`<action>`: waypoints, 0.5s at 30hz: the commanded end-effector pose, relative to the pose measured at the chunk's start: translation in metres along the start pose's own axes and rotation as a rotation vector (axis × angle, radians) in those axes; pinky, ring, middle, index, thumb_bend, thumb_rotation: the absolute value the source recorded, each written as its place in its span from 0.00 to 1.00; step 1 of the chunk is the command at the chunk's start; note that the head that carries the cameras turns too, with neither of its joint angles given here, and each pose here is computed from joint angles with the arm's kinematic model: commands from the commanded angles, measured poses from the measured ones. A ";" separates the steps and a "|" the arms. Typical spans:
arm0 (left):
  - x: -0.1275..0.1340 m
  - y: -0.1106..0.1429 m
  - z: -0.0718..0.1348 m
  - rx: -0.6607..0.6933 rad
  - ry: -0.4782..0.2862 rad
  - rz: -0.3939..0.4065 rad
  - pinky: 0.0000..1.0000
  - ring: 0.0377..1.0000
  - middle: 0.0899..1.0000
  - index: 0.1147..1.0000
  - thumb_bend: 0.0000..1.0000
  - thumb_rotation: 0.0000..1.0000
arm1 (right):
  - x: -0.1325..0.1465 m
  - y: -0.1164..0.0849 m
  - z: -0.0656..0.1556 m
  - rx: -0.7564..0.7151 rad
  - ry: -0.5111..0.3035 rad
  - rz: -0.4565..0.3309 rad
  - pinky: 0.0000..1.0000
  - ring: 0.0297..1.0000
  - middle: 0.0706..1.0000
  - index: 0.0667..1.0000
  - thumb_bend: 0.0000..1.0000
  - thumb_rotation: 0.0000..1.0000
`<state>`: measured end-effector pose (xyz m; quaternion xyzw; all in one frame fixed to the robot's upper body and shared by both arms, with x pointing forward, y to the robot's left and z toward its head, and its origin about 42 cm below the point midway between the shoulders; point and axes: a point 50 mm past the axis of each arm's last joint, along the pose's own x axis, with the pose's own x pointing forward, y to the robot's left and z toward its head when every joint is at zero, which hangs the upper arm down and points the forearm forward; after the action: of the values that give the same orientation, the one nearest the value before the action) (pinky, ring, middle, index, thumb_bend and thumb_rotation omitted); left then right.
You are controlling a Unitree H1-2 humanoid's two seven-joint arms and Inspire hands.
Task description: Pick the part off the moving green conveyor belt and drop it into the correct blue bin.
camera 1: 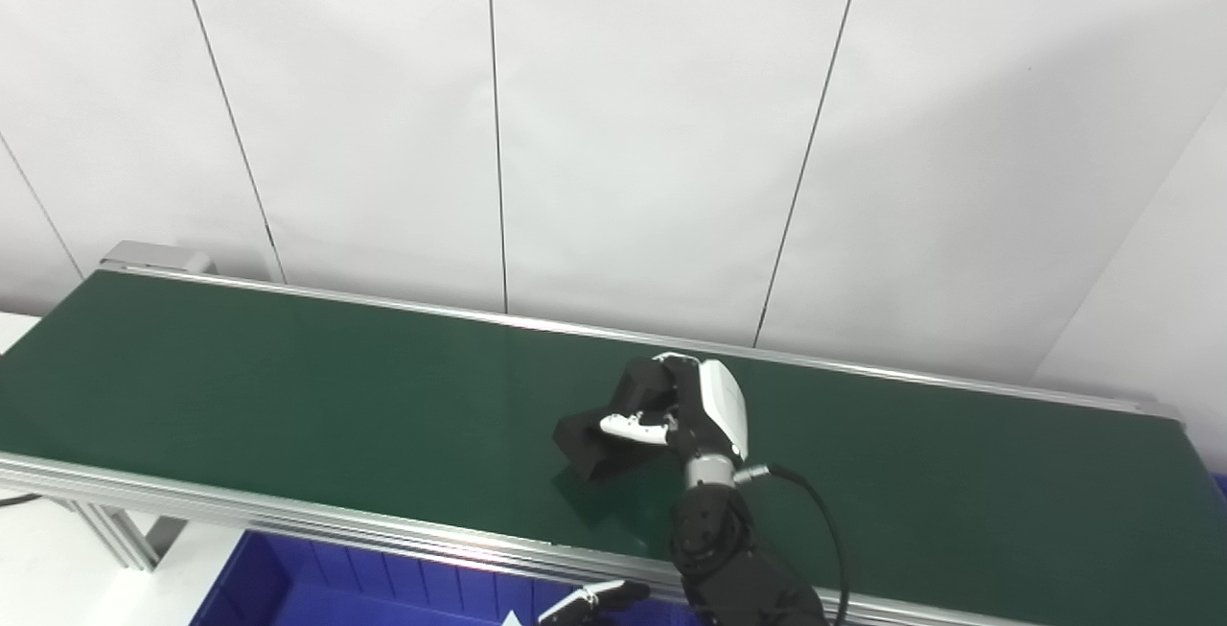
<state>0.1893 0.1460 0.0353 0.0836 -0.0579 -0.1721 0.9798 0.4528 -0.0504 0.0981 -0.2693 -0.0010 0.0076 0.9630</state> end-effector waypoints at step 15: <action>0.009 0.022 0.007 -0.032 -0.062 0.024 0.79 0.86 0.85 0.78 0.88 0.48 | -0.065 -0.079 0.019 0.236 -0.191 -0.184 0.34 0.44 0.50 0.43 0.49 0.00</action>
<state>0.1964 0.1619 0.0340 0.0664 -0.0480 -0.1616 0.9834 0.3913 -0.1081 0.1405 -0.1621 -0.0962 -0.0552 0.9805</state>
